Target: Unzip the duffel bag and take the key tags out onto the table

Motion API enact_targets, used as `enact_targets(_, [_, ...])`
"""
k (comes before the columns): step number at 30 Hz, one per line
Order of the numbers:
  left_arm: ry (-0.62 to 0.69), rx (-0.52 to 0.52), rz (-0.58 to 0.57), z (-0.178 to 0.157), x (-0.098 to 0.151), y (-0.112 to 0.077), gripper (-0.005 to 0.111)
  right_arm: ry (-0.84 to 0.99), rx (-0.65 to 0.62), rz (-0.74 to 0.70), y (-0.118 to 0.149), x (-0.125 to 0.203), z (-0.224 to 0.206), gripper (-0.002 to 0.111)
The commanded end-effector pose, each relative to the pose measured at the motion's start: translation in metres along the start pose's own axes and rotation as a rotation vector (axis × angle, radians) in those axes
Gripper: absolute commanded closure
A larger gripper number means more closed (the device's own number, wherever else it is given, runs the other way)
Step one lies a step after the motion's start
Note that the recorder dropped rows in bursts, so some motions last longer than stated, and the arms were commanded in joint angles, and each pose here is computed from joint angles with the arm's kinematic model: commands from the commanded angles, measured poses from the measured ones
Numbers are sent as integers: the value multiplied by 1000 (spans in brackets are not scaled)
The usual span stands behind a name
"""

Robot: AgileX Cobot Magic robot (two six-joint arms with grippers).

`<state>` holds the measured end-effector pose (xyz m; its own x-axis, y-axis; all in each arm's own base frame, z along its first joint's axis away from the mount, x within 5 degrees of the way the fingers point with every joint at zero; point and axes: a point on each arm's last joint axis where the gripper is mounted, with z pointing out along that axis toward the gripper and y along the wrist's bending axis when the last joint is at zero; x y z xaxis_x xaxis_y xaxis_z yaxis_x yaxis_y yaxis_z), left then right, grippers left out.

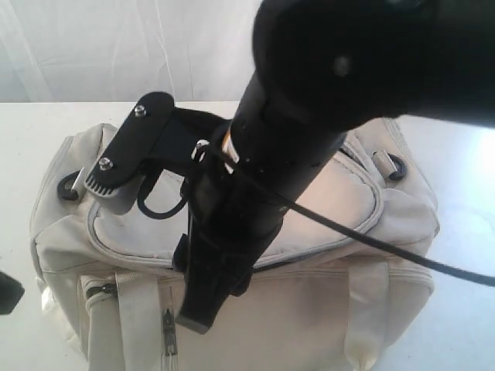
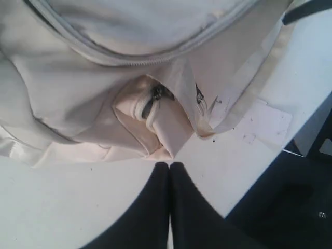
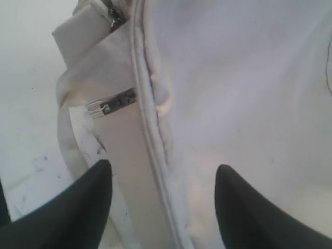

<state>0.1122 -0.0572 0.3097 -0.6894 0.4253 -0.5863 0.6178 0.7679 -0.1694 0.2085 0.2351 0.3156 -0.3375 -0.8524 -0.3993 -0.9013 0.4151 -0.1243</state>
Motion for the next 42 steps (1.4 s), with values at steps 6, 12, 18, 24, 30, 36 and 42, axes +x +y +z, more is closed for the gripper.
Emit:
enact_targets(6, [35,34,-26,9,12,-2,107,-23,59,-32,-9,-7,14,69])
enact_targets(12, [14,20,-26,9,10,0,107,-16,64,-34,-10,-7,15,72])
enact_targets(18, [15,22,-1,9,10,-1,107,27,51,-35,-9,-6,24,102])
enact_targets(24, [14,27,44,9,10,-1,107,35,160,-88,-23,-9,18,108])
enact_targets(30, [-165,106,58,9,-7,-8,107,-62,289,-44,-59,-21,-10,108])
enact_targets(36, [-399,169,76,24,-42,2,107,-144,377,8,-99,-25,-17,108])
enact_targets(42, [-539,219,65,69,-75,30,107,-234,444,0,-128,-38,2,108])
